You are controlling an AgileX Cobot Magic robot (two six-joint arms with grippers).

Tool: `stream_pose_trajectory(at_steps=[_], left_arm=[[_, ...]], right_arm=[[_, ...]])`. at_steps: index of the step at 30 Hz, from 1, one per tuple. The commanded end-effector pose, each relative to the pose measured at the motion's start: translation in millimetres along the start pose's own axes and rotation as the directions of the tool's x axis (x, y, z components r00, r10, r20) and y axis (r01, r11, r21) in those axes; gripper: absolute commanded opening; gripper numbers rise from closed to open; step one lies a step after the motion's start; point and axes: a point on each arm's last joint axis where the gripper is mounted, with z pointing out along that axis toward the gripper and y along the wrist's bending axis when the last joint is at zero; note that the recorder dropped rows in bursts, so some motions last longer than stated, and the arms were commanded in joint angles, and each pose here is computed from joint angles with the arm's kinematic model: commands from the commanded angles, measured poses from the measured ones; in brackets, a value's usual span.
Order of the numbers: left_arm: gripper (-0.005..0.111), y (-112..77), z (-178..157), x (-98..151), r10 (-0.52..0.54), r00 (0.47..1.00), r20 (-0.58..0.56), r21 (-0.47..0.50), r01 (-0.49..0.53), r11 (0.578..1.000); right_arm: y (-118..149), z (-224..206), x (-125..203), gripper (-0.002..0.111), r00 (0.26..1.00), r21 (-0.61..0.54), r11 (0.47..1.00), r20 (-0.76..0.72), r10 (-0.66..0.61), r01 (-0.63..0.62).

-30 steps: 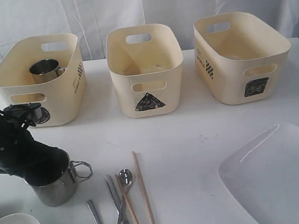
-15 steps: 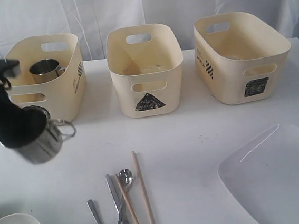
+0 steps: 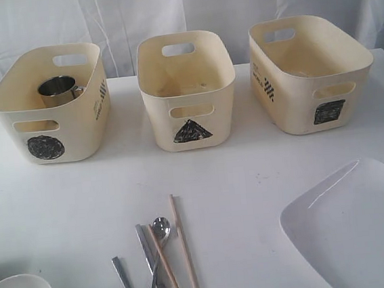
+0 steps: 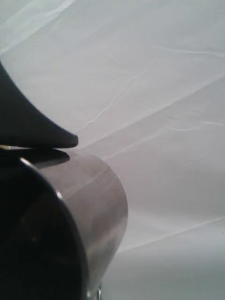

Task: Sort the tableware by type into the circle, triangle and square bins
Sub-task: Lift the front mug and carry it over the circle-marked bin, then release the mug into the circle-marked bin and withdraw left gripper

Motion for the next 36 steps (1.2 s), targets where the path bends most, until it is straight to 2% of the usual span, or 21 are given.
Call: stream_pose_trajectory(at_steps=[1,4,6,8,13,18,22,23,24,28,30,32,36], left_arm=[[0.0,-16.7,45.9,72.9,-0.03,0.994,-0.11,-0.008,0.03,1.0],[0.0,-30.2,75.4,130.2,0.02,0.981,-0.194,-0.004,-0.021,1.0],[0.0,-35.2,84.7,146.4,0.031,0.983,-0.18,-0.008,-0.033,0.999],[0.0,-36.6,87.6,152.3,0.02,0.983,-0.184,-0.011,-0.023,1.0],[0.0,-32.9,86.7,156.4,-0.098,0.97,-0.223,-0.07,0.084,0.994],[0.0,-35.4,85.3,162.0,-0.07,0.955,-0.288,-0.041,0.06,0.997],[0.021,-29.9,83.9,165.3,-0.088,0.944,-0.319,-0.106,0.057,0.993],[0.025,-26.9,83.0,167.0,-0.142,0.934,-0.327,-0.157,0.095,0.983],[0.027,-26.5,82.8,167.2,-0.157,0.932,-0.327,-0.166,0.107,0.98],[0.048,-32.9,80.7,173.9,-0.176,0.897,-0.406,-0.117,0.139,0.983],[0.059,-35.2,79.7,176.1,-0.224,0.876,-0.428,-0.121,0.19,0.974],[0.063,-35.3,79.6,176.2,-0.234,0.873,-0.428,-0.125,0.2,0.972],[0.063,-34.7,78.5,172.1,-0.225,0.875,-0.428,-0.115,0.195,0.974]], right_arm=[[-0.2,-0.3,-1.1,0.0,1.0,0.004,1.0,0.019,0.003,-0.003],[-0.2,-0.3,-1.1,0.0,1.0,0.004,1.0,0.019,0.003,-0.003],[-0.2,-0.3,-1.1,0.0,1.0,0.004,1.0,0.019,0.003,-0.003],[-0.2,-0.3,-1.1,0.0,1.0,0.004,1.0,0.019,0.003,-0.003],[-0.2,-0.3,-1.1,0.0,1.0,0.004,1.0,0.019,0.003,-0.003],[-0.2,-0.3,-1.1,0.0,1.0,0.004,1.0,0.019,0.003,-0.003],[-0.2,-0.3,-1.1,0.0,1.0,0.004,1.0,0.019,0.003,-0.003],[-0.2,-0.3,-1.1,0.0,1.0,0.004,1.0,0.019,0.003,-0.003],[-0.2,-0.3,-1.1,0.0,1.0,0.004,1.0,0.019,0.003,-0.003],[-0.2,-0.3,-1.1,0.0,1.0,0.004,1.0,0.019,0.003,-0.003],[-0.2,-0.3,-1.1,0.0,1.0,0.004,1.0,0.019,0.003,-0.003],[-0.2,-0.3,-1.1,0.0,1.0,0.004,1.0,0.019,0.003,-0.003],[-0.2,-0.3,-1.1,0.0,1.0,0.004,1.0,0.019,0.003,-0.003]])
